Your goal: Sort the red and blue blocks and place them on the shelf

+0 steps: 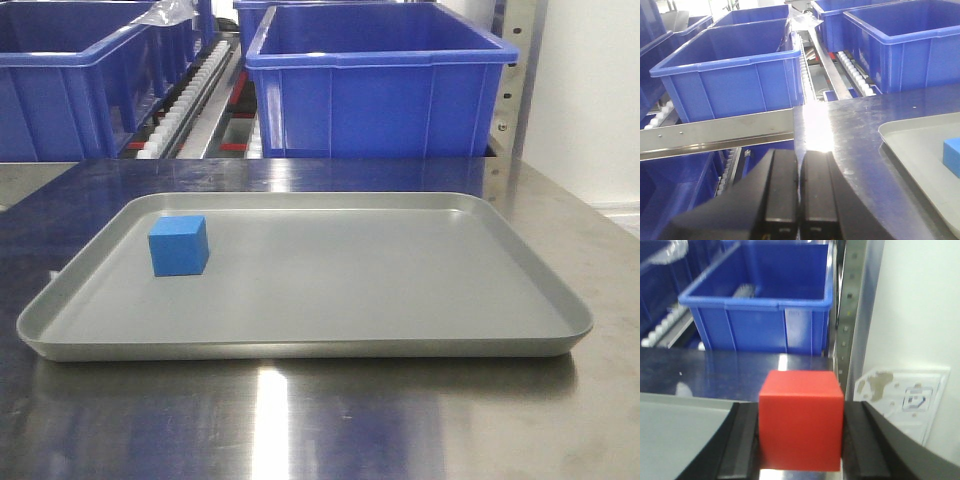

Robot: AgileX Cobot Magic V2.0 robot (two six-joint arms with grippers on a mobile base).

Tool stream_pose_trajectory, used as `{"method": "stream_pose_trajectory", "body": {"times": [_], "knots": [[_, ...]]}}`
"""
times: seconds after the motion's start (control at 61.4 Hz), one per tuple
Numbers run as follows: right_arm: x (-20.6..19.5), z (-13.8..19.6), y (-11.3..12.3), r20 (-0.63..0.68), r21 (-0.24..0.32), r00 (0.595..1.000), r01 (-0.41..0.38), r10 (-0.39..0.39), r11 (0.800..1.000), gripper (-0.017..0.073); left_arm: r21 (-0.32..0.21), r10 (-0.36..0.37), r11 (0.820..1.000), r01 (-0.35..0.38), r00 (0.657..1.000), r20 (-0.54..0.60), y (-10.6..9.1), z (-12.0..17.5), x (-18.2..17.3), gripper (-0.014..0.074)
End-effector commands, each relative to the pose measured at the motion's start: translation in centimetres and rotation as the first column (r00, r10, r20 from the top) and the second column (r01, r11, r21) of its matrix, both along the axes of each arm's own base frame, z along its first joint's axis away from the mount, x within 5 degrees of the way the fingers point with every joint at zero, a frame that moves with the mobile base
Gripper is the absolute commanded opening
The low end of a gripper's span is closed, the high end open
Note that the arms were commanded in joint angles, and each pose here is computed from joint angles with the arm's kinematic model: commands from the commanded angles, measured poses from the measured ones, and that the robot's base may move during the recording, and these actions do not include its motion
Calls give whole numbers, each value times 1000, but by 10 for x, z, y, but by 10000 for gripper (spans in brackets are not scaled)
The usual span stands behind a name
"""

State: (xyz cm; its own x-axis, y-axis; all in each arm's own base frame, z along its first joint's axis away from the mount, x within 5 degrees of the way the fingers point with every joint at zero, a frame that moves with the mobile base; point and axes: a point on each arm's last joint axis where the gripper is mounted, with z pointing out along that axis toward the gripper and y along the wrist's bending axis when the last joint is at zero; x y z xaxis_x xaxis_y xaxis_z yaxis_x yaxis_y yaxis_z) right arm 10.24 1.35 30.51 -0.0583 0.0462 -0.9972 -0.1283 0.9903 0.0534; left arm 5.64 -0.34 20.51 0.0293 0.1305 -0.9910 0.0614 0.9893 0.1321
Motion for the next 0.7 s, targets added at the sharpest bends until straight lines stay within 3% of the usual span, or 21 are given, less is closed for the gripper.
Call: {"method": "stream_pose_trajectory", "body": {"times": [0.0, 0.179, 0.684], "knots": [[-13, 16, -2, 162, 3, 987, 9, -9, 1000, 57, -12, -18, 1000, 19, 997, 75, -1, 0, -1, 124], [-29, 12, -4, 221, 10, 975, 9, -11, 1000, 57, -12, -18, 1000, 19, 997, 75, -1, 0, -1, 124], [-30, 12, -5, 225, 11, 974, 9, -11, 1000, 57, -12, -18, 1000, 19, 997, 75, -1, 0, -1, 124]]}}
